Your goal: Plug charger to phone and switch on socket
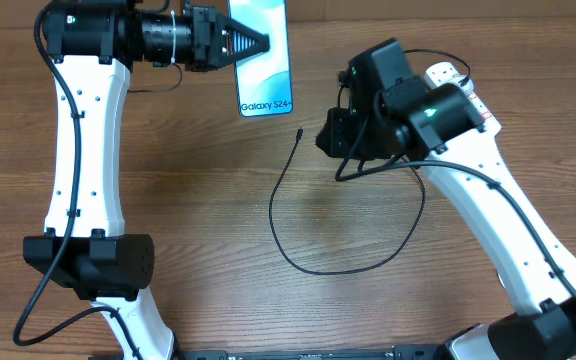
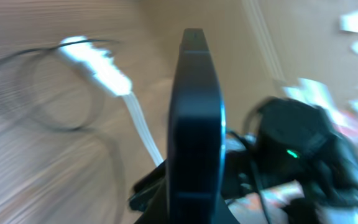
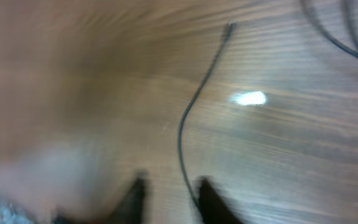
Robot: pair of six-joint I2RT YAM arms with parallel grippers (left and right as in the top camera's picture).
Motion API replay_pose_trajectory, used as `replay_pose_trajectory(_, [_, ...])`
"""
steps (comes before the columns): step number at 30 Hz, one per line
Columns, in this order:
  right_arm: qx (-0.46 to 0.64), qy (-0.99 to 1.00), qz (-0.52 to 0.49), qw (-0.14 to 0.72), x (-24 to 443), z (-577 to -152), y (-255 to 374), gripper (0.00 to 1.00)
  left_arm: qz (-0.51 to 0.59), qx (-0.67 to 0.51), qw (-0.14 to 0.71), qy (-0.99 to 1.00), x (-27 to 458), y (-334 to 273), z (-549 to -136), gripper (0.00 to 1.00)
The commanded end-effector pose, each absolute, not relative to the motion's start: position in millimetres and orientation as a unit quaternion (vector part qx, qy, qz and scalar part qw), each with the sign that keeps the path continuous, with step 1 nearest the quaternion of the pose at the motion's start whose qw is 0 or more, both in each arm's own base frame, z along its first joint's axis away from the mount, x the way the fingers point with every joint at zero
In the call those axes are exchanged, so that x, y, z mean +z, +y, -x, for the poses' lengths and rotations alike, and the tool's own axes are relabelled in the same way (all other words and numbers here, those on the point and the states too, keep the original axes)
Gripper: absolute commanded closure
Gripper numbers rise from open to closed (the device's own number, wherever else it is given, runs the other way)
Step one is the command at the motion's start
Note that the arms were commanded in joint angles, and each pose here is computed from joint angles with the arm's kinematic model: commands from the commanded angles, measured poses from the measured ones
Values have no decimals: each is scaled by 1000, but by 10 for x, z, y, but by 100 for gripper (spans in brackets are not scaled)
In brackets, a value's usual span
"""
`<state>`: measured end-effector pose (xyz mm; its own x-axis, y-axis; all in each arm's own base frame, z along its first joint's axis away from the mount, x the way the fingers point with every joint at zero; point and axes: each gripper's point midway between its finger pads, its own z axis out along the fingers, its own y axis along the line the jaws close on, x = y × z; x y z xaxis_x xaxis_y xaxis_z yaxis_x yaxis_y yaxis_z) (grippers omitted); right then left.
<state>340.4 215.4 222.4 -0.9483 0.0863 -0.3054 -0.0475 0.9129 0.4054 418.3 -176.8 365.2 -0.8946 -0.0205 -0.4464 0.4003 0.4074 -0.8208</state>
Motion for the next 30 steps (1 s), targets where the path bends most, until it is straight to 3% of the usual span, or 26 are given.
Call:
replay_pose_trajectory(1, [184,962,-83,182,2067,-3575,2061,38,4,-371,212,904,3174,-1299,-4477,96])
replay_pose_trajectory(5, [180,971,-47,150,1857,-3679,2244,21,66,-262,212,939,2919,-952,-4527,96])
replay_pose_trajectory(10, [136,985,-37,104,1572,-3892,2355,19,80,-215,209,950,2828,-817,-4509,96])
replay_pose_trajectory(17, [110,987,-55,102,1283,-4397,2535,20,90,-188,196,958,2759,-730,-4446,96])
replay_pose_trajectory(22, [60,982,-133,119,899,-4600,2459,36,93,-183,186,961,2732,-717,-4400,96])
replay_pose_trajectory(30, [12,982,-151,117,427,-4558,2594,54,93,-182,183,962,2724,-715,-4384,96])
